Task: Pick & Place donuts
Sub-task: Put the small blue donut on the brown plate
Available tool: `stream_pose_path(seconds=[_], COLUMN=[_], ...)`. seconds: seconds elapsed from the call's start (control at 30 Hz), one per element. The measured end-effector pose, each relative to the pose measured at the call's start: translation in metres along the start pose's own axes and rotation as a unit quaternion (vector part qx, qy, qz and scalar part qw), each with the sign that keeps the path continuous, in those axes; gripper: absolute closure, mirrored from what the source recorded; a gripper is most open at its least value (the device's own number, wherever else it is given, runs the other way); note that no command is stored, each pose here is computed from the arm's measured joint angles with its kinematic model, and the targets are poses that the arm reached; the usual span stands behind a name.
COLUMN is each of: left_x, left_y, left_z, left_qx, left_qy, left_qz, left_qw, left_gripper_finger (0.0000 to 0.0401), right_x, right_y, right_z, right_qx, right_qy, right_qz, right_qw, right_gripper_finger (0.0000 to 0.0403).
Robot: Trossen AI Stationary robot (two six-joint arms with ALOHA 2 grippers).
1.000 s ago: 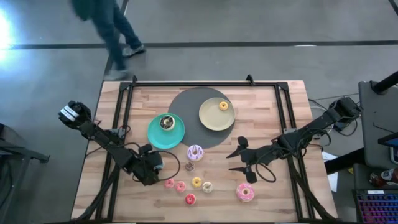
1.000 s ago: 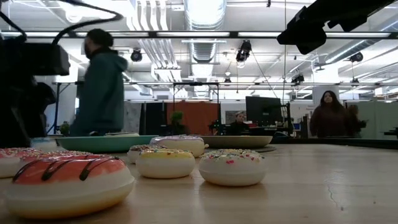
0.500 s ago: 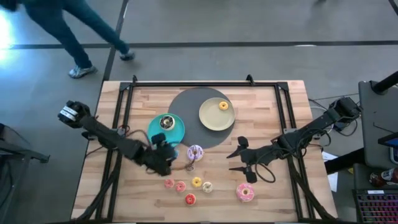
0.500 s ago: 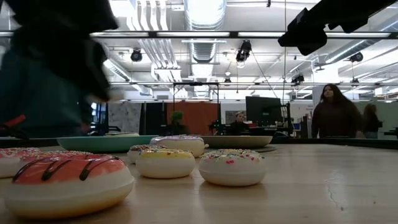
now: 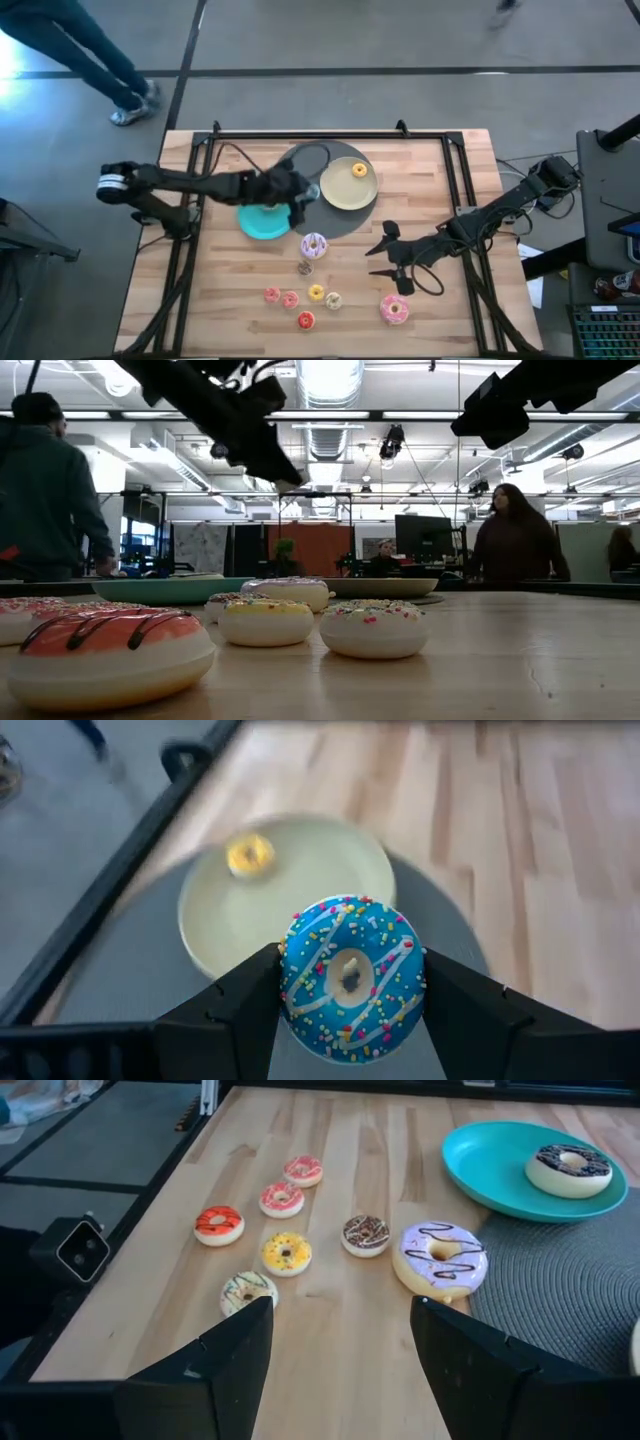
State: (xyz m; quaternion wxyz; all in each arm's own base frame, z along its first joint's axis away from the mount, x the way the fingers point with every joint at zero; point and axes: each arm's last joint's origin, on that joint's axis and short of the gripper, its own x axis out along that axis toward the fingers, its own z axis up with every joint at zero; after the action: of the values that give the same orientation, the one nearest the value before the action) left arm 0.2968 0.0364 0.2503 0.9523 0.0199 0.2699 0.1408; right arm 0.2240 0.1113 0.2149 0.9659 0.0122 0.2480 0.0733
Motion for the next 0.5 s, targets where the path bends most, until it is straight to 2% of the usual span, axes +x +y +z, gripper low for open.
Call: stream_pose_path(seconds=[0.2,0.5], left_x=[0.031,0.095], left_y=[0.022,0.04], left_z=[0.006,0.015], left_qx=[-0.019,-0.025], left_qy=[-0.049,-0.012], left_qz=[-0.014,-0.021], left_qw=[0.998,0.999], left_gripper_finger=[0.0206,0.0206], right_x=[0.0,0.0], right_y=[0.0,0.0], right_z=[0.0,0.0], right_qx=[-0.005,-0.006], right_qy=[-0.001,-0.002], right_qz=[-0.002,-0.002], right_qw=[1.0,1.0], right_gripper_finger=[0.0174,0.0174])
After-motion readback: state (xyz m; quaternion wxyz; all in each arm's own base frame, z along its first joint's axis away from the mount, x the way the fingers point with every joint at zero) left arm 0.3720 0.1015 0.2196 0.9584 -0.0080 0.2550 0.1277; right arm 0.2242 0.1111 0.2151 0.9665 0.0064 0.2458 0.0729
